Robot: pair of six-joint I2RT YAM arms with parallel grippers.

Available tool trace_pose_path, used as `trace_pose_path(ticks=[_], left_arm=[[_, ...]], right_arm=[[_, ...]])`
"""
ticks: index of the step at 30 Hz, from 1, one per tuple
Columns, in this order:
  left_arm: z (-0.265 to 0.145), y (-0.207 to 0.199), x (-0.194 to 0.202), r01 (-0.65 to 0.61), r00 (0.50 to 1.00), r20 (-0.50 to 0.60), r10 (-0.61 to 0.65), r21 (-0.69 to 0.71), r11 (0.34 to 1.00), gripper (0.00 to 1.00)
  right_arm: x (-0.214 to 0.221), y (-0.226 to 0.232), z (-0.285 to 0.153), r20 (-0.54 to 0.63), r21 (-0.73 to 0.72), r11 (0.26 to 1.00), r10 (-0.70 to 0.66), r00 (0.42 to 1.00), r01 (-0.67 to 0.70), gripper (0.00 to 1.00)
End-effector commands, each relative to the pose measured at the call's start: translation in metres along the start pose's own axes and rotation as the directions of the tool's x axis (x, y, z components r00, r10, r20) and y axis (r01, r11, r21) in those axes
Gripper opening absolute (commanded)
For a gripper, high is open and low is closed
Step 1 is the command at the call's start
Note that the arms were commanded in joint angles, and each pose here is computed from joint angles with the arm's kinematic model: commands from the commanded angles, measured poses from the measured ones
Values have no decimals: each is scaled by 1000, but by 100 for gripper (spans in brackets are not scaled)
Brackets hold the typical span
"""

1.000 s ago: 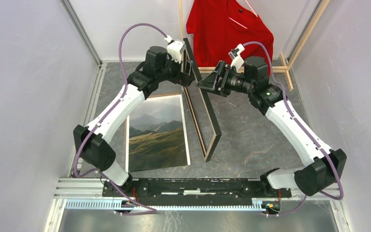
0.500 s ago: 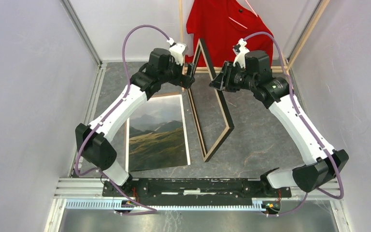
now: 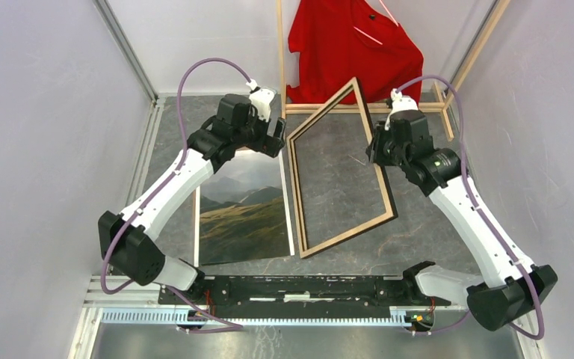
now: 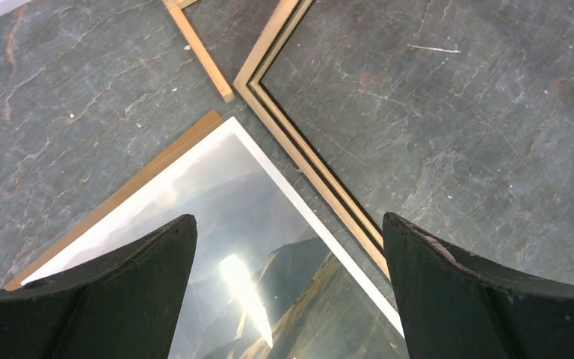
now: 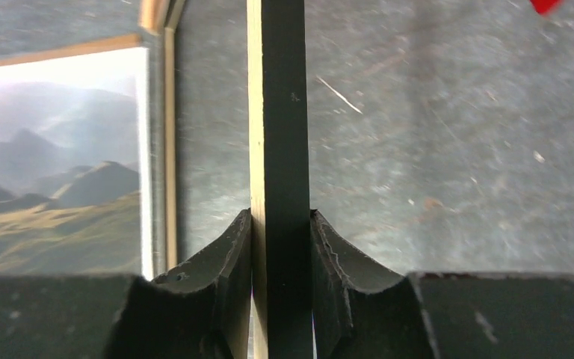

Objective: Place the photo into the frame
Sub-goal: Turn over the photo frame at the center of the board.

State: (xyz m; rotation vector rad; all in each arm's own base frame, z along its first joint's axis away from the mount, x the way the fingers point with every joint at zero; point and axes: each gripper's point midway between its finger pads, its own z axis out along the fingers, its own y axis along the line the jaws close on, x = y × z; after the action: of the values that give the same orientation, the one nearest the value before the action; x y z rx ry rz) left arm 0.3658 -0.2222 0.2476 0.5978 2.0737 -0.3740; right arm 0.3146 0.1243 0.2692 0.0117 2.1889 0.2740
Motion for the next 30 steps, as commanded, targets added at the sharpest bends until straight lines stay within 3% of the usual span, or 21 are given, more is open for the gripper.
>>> trace_pose_path(ticks=[1,10,30], left_arm=[[-10,9,3,-35,999,10,36,-19,999,100],[-9,8,22,-44,999,-28,44,-6,999,100],[-6,9,44,-75,995,-73,74,-3,997,100]], right_arm=[[36,-64,-3,-66,286,952,-92,994,108,34],[62,-110,2,-96,468,860,-179,979,203,29],[131,-147,65,-355,548,720,-261,897,426,24]])
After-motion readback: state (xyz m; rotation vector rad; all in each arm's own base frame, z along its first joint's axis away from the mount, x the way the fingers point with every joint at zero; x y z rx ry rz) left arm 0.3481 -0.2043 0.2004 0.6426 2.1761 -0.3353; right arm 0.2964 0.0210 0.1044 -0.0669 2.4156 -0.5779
